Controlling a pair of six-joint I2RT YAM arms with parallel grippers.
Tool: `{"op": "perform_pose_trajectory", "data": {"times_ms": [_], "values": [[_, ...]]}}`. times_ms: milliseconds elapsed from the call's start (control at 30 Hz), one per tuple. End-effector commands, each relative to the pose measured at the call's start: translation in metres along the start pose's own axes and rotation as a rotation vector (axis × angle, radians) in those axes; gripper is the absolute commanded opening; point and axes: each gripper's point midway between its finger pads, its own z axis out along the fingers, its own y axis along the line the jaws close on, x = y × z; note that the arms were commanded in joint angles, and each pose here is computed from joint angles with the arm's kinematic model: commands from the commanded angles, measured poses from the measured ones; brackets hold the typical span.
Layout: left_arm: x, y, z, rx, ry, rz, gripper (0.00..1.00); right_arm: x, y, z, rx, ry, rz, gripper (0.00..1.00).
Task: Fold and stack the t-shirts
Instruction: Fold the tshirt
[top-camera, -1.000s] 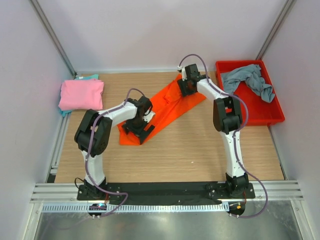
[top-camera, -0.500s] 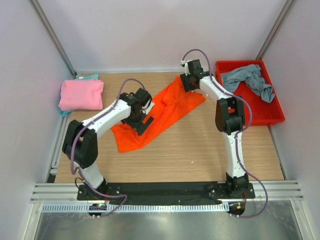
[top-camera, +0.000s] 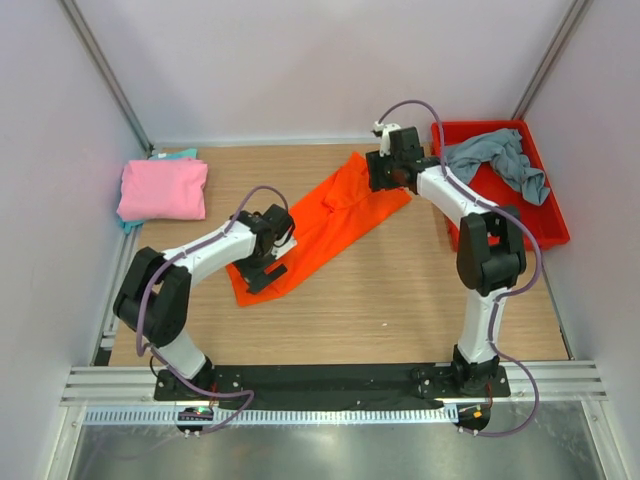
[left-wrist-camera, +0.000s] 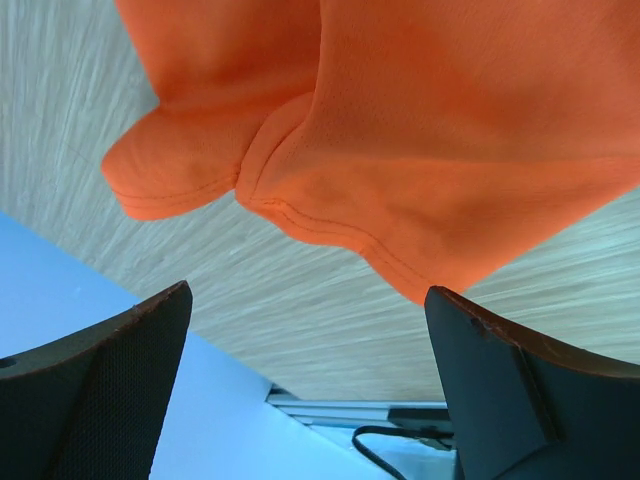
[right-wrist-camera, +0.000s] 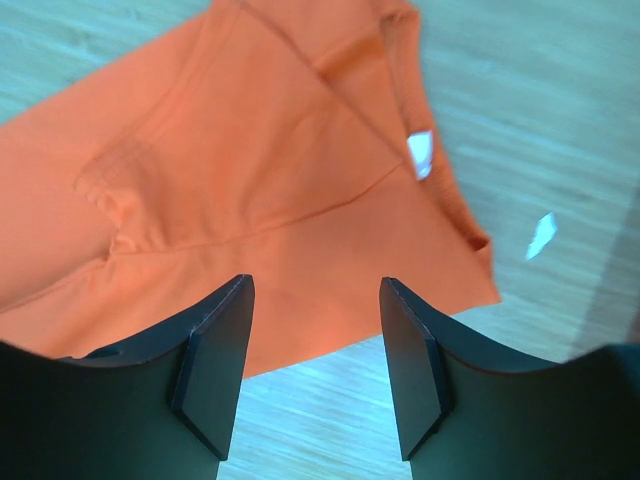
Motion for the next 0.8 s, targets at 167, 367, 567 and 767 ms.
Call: {"op": "perform_pose_trajectory", "data": {"times_ms": [167,367,567,767], "values": [[-0.013,0.042,-0.008,-0.223,-0.086,0.079,0.99,0.011,0.011,0.022,-0.051,-0.036,0.058,0.59],[-0.022,0.032,0.017,-0.196,-0.080,0.096,1.00,0.023,0.012,0.043,-0.065,-0.003,0.077,0.59],[-0.017,0.011,0.047,-0.139,-0.057,0.110,1.00,0.041,0.012,0.054,-0.064,0.048,0.081,0.58],[-0.016,-0.028,0.047,-0.063,-0.082,0.124,0.99,0.054,0.003,0.066,-0.026,0.100,0.040,0.59]]}}
